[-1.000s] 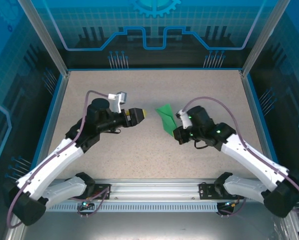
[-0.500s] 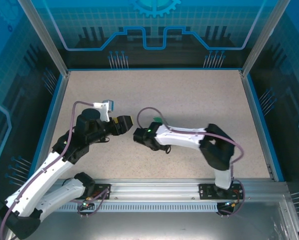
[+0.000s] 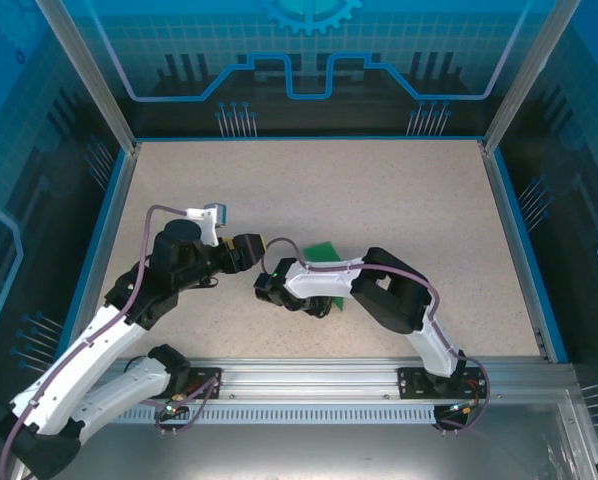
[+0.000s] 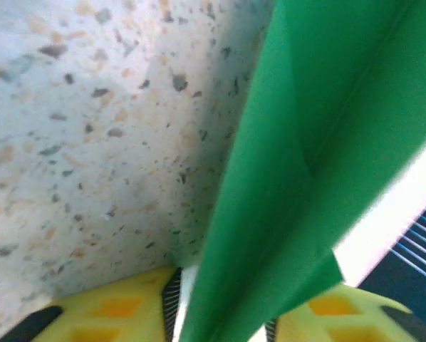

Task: Fold a paper plane with a square sheet of paper (fold left side to right side)
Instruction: Turn over the paper at the center of the table.

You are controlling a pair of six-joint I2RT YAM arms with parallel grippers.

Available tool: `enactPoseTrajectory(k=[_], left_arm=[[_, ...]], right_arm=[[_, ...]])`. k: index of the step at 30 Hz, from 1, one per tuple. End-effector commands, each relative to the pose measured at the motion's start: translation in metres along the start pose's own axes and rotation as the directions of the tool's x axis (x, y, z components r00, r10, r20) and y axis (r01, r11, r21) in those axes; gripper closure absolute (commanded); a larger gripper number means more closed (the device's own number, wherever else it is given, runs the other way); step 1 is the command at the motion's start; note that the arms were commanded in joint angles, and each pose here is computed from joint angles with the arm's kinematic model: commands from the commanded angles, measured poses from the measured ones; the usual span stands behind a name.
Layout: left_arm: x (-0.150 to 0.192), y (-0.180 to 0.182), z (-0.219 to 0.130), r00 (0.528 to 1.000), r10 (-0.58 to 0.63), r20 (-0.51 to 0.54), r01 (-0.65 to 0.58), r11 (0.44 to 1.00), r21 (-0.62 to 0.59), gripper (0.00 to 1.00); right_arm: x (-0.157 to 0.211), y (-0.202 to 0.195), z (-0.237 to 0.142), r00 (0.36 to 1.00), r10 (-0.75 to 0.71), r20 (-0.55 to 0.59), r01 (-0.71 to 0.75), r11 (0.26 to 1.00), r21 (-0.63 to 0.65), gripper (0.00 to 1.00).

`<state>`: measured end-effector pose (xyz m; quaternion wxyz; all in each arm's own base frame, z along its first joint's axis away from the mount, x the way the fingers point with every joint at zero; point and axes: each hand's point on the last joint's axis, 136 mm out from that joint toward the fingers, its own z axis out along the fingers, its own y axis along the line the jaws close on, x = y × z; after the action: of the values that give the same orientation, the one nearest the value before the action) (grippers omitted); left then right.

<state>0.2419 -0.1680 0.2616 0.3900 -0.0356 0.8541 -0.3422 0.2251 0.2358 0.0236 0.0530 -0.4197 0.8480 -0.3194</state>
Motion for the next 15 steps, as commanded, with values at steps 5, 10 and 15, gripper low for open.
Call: enactPoseTrajectory(k=[5, 10, 15], left_arm=[[0.026, 0.02, 0.022, 0.993, -0.08, -0.086, 0.077, 0.996, -0.035, 0.21], [0.057, 0.029, 0.054, 0.97, -0.171, -0.171, 0.175, 0.985, 0.009, 0.22], [0.089, 0.027, 0.091, 0.934, -0.238, -0.267, 0.261, 0.964, 0.052, 0.22]], right_arm=[[0.013, 0.025, -0.044, 0.991, 0.114, 0.074, -0.079, 0.928, -0.365, 0.4], [0.023, 0.003, -0.072, 0.954, 0.259, 0.152, -0.149, 0.847, -0.51, 0.28], [0.036, -0.039, -0.078, 0.87, 0.452, 0.195, -0.265, 0.763, -0.589, 0.21]])
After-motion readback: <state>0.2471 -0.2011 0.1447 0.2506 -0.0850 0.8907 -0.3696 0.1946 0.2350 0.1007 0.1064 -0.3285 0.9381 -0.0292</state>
